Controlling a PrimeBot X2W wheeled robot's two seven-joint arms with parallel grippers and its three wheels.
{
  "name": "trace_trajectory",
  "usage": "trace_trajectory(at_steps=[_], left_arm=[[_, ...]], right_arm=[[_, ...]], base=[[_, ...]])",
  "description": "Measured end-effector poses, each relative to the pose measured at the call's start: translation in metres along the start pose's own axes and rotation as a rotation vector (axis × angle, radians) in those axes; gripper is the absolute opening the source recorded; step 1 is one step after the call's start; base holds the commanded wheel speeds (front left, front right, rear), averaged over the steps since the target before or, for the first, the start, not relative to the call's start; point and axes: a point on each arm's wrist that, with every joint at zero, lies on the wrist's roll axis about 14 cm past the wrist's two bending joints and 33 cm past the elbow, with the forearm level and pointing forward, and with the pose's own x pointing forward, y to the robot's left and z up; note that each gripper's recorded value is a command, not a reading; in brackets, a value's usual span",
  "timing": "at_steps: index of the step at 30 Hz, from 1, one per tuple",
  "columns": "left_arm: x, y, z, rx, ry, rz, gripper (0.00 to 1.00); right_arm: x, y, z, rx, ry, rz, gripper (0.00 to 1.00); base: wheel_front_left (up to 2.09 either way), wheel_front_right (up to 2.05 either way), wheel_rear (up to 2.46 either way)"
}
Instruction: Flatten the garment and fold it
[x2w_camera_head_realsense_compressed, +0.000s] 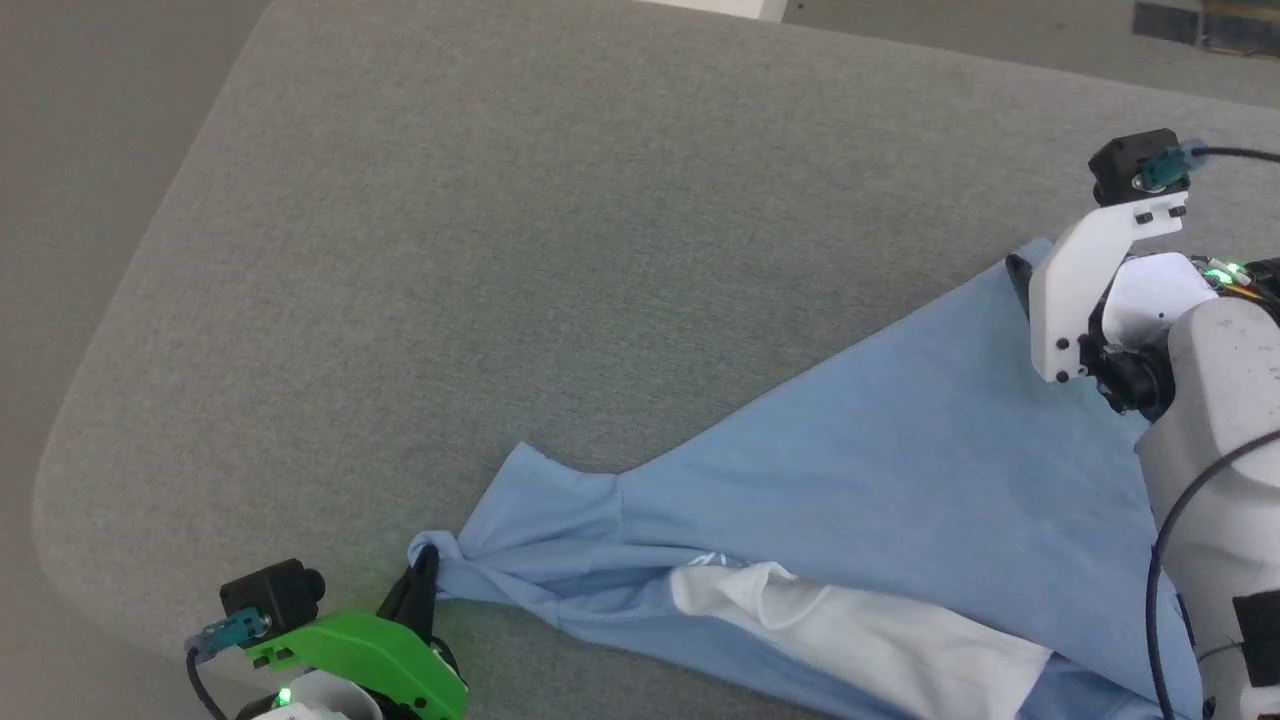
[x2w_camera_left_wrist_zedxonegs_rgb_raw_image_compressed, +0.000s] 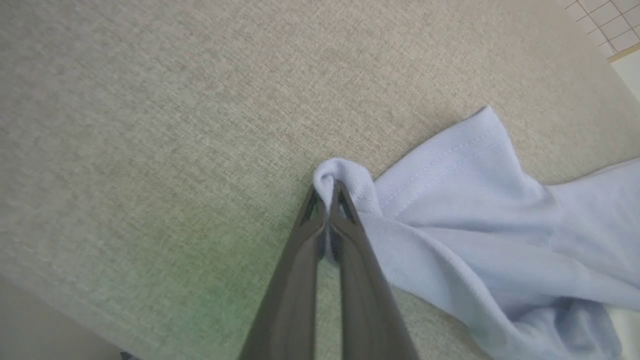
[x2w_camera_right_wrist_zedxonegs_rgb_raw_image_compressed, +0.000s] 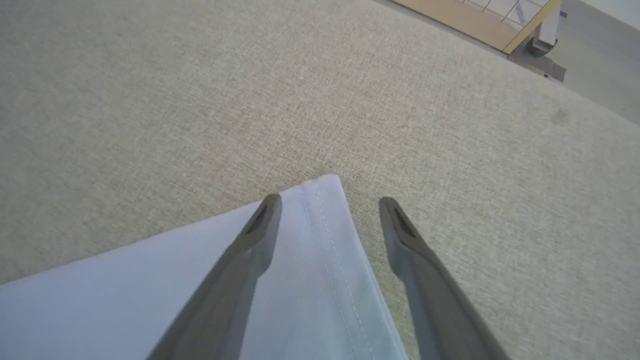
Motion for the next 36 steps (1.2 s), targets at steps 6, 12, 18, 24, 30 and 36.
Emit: trace_trajectory(at_steps=[6, 12, 18, 24, 30, 36], left_arm=[[-0.001, 0.007, -0.003, -0.012, -0.001, 0.025, 0.0], [-0.003, 0.007, -0.002, -0.011, -0.007, 0.02, 0.0], [-0.008, 0.003, 0.005, 0.002, -0.031, -0.013, 0.0], [-0.02, 0.001, 0.01, 0.016, -0.055, -0.038, 0.0], [-0.02, -0.033, 0.041, 0.043, -0.16, -0.158, 0.0], [-0.027, -0.098, 0.09, 0.041, -0.296, -0.371, 0.0]], right_arm=[[0.013, 0.013, -0.02, -0.014, 0.17, 0.016, 0.96], [0.006, 0.012, -0.013, 0.011, 0.133, 0.009, 0.0], [-0.022, 0.011, 0.015, 0.121, -0.206, 0.007, 0.0], [-0.072, 0.008, 0.013, 0.174, -0.461, -0.013, 0.0], [-0.149, -0.03, -0.017, 0.273, -0.611, -0.143, 0.0], [-0.203, -0.059, -0.026, 0.298, -0.651, -0.249, 0.0]], base=[[0.0, 0.0, 0.0], [0.0, 0.0, 0.0], [0.0, 0.0, 0.0], [0.0, 0.0, 0.0], [0.0, 0.0, 0.0], [0.0, 0.0, 0.0]])
